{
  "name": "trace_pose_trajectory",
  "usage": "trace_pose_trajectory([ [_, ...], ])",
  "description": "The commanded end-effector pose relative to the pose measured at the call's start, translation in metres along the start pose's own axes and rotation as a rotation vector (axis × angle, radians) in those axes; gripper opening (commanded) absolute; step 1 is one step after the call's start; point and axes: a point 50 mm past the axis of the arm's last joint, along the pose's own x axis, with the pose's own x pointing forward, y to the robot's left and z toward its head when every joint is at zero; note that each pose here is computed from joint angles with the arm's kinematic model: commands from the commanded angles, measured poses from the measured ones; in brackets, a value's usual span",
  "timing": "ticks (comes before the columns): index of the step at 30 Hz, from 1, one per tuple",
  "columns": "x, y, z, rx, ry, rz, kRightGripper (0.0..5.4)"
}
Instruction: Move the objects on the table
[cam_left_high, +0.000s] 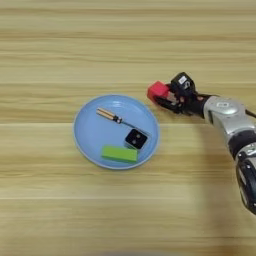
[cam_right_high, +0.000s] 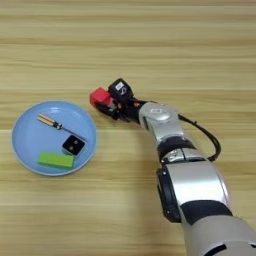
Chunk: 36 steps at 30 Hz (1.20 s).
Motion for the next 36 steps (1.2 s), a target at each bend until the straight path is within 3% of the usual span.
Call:
trace_pose_trajectory([
  [1, 0.002, -0.022, 0.048, -0.104, -0.124, -0.061, 3.13],
  [17, -0.002, -0.028, 0.066, -0.129, -0.220, -0.085, 5.25],
  [36, -0.011, -0.021, 0.101, -0.224, -0.435, -0.006, 5.38],
])
